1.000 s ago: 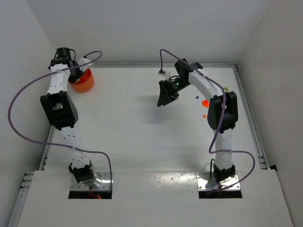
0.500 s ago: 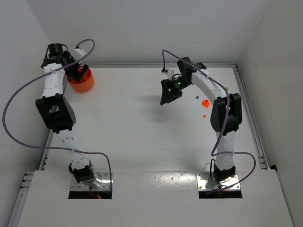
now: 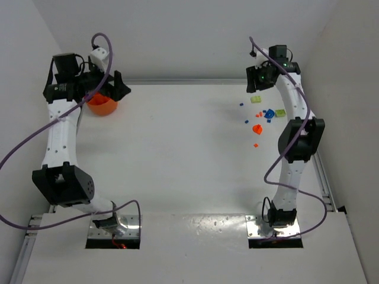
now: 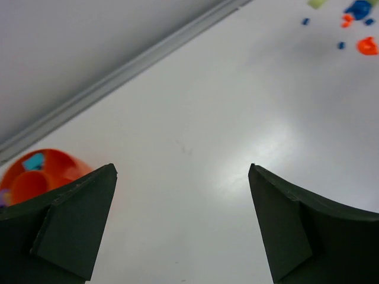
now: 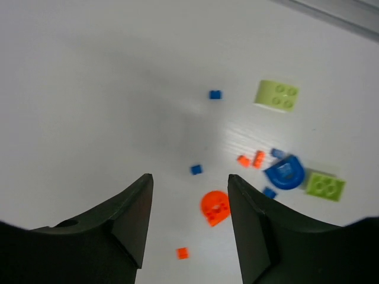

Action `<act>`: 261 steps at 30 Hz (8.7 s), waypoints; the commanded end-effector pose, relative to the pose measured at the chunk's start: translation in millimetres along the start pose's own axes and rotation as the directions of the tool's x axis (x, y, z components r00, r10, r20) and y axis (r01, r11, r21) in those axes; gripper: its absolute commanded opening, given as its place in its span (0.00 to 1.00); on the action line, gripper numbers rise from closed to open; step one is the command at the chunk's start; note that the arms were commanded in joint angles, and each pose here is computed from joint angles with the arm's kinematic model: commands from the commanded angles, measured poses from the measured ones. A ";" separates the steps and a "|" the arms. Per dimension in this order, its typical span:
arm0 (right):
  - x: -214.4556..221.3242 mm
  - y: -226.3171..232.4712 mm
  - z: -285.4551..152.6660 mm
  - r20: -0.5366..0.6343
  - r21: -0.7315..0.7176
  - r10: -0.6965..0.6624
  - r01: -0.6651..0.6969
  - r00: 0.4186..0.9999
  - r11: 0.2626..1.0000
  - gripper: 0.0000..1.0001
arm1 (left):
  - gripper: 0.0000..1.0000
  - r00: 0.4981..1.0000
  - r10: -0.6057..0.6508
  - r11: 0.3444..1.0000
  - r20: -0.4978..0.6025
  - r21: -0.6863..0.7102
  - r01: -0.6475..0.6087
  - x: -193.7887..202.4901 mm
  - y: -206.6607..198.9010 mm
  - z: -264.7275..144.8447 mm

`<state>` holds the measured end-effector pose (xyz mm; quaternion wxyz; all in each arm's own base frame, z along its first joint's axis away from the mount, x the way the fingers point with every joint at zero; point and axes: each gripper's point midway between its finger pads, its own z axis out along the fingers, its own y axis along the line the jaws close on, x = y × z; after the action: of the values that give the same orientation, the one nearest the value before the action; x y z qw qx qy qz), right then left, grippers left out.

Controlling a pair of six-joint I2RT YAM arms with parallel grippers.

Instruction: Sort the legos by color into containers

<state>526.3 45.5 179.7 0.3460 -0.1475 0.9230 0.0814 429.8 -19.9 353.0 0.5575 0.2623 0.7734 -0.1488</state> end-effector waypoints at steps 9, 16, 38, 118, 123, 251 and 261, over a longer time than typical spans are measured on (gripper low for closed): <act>-2.7 -95.6 87.5 0.130 0.019 -0.386 0.387 0.913 0.922 0.56 | 1.00 0.992 -0.109 0.962 -0.061 0.244 0.121 40.6 -75.5 16.3; -12.3 -149.5 125.5 0.134 0.208 -0.221 0.190 0.966 0.959 0.83 | 1.00 0.982 -0.155 0.947 -0.105 0.267 0.178 55.9 -77.7 28.7; 50.3 -125.9 176.6 0.065 0.058 0.116 -0.120 0.991 0.991 0.85 | 1.00 0.979 -0.169 0.948 -0.118 0.253 0.194 64.2 -83.0 32.6; -6.3 262.3 -73.9 -0.183 -0.805 0.385 -0.362 0.905 0.469 0.02 | 0.96 0.995 -0.081 0.864 0.049 0.502 0.045 33.9 -255.9 69.5; -0.9 284.7 -78.1 -0.213 -0.815 0.356 -0.366 0.910 0.449 0.02 | 0.92 0.989 -0.126 0.874 0.074 0.480 0.075 12.9 -249.5 80.7; -5.7 69.1 -29.3 0.152 -0.288 0.297 -0.245 0.943 0.926 0.69 | 0.75 0.875 -0.474 0.742 -0.099 -0.581 0.336 169.0 202.9 60.6; 32.4 5.0 -35.5 0.135 0.007 0.262 -0.265 0.956 0.964 0.69 | 1.00 0.990 -0.141 0.855 -0.009 -0.506 0.117 27.6 124.6 20.7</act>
<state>482.1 64.0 169.6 0.3698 -0.0198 0.9105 0.1837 526.6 116.8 218.6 0.4777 -0.0060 0.8783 -0.0176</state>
